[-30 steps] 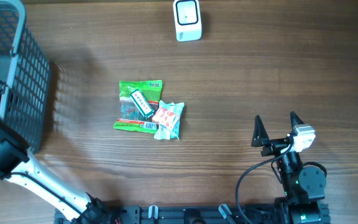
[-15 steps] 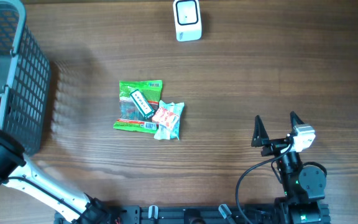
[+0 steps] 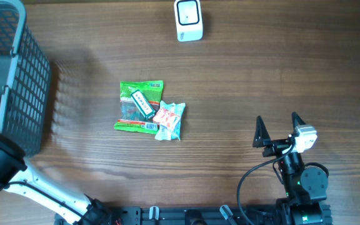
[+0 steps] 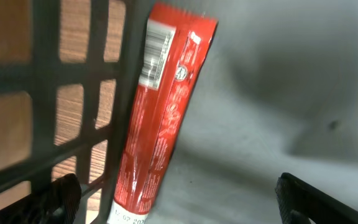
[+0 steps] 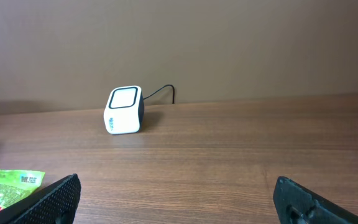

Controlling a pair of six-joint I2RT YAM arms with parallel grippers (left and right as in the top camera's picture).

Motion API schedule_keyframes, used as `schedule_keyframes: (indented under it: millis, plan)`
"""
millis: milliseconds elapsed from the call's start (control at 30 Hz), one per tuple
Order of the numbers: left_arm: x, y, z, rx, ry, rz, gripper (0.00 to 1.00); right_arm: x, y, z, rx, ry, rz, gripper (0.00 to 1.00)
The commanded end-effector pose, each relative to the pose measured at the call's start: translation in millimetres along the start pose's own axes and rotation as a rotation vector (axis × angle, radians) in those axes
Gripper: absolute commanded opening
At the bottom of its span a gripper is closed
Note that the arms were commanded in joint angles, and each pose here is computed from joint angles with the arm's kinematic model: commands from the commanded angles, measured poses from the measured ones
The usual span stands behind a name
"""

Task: Scan the item barcode
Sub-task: 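Reach the left gripper into the basket and grasp a red stick package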

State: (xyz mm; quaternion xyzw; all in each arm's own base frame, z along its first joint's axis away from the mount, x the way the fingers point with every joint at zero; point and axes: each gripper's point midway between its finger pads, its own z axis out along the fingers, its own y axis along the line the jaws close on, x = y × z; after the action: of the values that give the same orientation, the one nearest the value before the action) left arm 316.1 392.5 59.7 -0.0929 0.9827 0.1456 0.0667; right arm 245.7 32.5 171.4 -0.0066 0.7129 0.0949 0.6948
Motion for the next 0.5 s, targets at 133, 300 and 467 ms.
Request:
schedule_keyframes:
  millis: [133, 300, 467]
  plan:
    - [25.4, -14.7, 27.2, 0.114, -0.059, 0.0, 0.95, -1.4, -2.1, -0.2, 0.011, -0.007, -0.018, 1.0]
    - [48.0, -42.5, 58.0, 0.169, -0.047, -0.009, 0.93, -1.5, -2.1, -0.2, 0.011, -0.008, -0.019, 1.0]
    - [43.5, -89.2, 57.6, 0.379, -0.124, -0.07, 0.86, -1.4, -2.1, -0.2, 0.011, -0.007, -0.018, 0.99]
